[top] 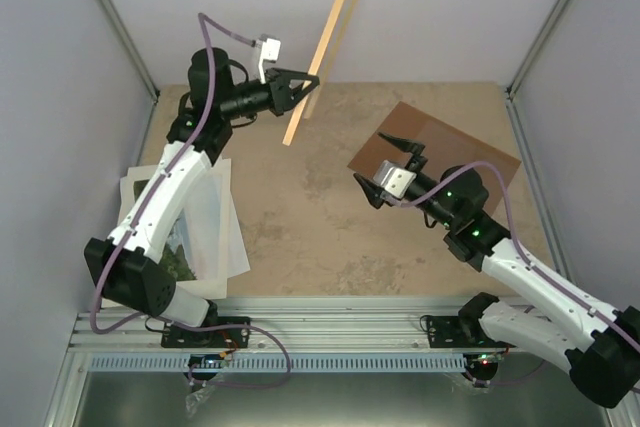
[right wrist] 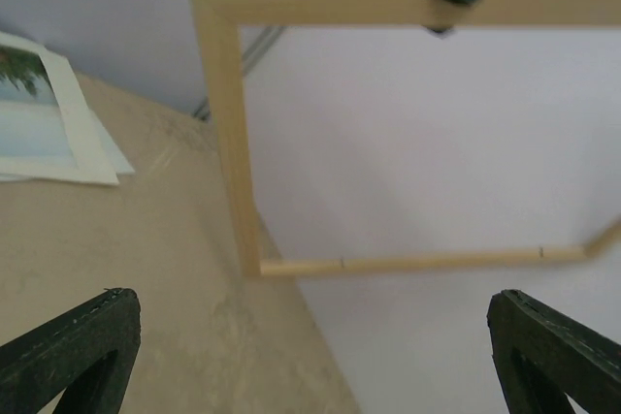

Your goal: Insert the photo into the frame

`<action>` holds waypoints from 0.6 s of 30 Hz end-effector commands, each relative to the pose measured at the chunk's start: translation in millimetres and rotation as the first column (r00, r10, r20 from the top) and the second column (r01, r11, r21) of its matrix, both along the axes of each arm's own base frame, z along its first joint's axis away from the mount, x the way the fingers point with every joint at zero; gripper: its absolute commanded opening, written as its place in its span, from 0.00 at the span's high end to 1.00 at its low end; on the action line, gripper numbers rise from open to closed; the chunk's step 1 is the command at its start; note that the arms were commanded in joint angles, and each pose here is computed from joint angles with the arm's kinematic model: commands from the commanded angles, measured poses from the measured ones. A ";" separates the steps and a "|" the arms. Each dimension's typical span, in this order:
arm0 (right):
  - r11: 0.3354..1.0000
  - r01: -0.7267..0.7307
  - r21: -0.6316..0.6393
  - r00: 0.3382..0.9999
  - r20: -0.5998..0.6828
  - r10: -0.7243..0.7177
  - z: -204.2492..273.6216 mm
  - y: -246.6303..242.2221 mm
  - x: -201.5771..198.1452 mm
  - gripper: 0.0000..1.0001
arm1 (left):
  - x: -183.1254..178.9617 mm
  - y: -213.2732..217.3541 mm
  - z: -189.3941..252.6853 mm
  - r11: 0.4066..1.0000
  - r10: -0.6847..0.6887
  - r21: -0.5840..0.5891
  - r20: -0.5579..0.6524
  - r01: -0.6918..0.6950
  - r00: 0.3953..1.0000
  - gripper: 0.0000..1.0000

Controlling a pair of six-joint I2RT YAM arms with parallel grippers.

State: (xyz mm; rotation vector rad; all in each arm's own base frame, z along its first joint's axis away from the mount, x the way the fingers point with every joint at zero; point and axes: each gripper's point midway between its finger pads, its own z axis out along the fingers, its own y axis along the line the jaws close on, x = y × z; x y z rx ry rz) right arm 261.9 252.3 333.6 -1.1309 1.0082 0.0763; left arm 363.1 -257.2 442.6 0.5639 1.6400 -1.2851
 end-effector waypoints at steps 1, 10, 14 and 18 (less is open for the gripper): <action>0.988 0.155 -0.011 0.966 -0.210 -0.154 -28.1 -28.6 16.1 0.02 | 30.7 35.6 -32.1 0.907 0.328 0.237 0.117 -0.347 0.937 1.00; 0.959 0.285 0.009 0.868 -0.426 -0.254 -48.2 -56.0 40.2 0.02 | 30.7 26.9 -102.8 0.727 0.556 0.458 0.044 -0.511 0.830 1.00; 0.946 0.325 0.008 0.835 -0.471 -0.283 -55.4 -69.8 46.7 0.02 | 12.1 12.0 -111.8 0.779 0.474 0.464 0.005 -0.422 0.881 1.00; 0.939 0.345 0.000 0.824 -0.479 -0.303 -61.0 -80.0 45.3 0.02 | -16.9 13.7 -115.7 0.795 0.421 0.479 0.007 -0.373 0.907 1.00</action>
